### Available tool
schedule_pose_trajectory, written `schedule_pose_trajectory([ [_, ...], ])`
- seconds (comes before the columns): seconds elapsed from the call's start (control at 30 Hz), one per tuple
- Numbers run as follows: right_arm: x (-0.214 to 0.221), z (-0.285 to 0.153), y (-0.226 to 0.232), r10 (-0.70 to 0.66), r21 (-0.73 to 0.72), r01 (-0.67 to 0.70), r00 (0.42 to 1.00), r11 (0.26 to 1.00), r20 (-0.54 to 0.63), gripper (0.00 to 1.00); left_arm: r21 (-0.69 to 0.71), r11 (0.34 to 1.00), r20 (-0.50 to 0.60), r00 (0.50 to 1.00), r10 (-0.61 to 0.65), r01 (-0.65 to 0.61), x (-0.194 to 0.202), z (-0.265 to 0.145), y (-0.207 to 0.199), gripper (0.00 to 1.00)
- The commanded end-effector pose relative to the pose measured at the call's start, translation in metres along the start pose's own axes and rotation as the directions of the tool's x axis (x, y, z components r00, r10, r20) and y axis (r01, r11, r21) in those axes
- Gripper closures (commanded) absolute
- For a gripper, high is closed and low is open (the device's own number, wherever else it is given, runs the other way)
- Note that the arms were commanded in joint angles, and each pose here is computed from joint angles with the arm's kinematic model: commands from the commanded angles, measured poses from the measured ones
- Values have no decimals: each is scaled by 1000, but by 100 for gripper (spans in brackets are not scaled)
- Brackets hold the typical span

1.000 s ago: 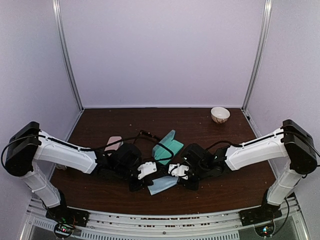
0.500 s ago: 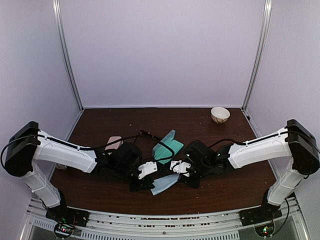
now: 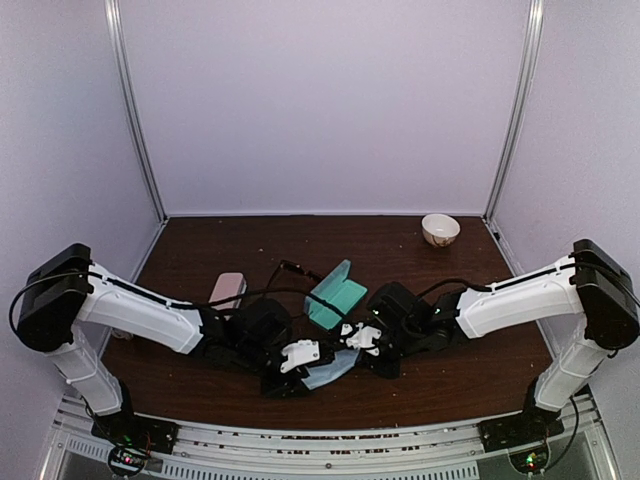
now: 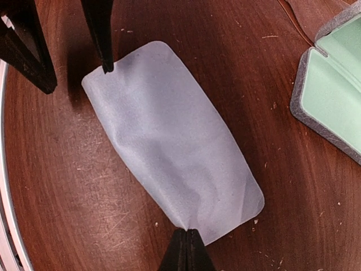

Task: Organize the sunglasses
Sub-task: Pick up the glasses cleaning cloth from the center of the board.

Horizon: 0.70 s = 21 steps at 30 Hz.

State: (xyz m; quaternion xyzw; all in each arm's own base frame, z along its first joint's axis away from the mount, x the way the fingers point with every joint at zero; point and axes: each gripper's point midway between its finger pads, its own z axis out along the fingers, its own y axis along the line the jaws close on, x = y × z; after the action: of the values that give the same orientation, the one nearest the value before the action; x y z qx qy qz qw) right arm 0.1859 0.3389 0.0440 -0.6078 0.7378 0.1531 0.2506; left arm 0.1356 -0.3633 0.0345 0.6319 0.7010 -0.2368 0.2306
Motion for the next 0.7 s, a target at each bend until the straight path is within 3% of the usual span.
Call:
schedule_pose_trajectory([
  [0.0, 1, 2, 0, 21, -10, -21, 1000, 1000, -1, 100, 15, 999, 15, 999, 32, -32, -6, 5, -6, 58],
  [0.67, 1, 4, 3, 31, -25, -31, 1000, 999, 0, 100, -34, 999, 7, 1000, -12, 12, -2, 14, -7, 57],
])
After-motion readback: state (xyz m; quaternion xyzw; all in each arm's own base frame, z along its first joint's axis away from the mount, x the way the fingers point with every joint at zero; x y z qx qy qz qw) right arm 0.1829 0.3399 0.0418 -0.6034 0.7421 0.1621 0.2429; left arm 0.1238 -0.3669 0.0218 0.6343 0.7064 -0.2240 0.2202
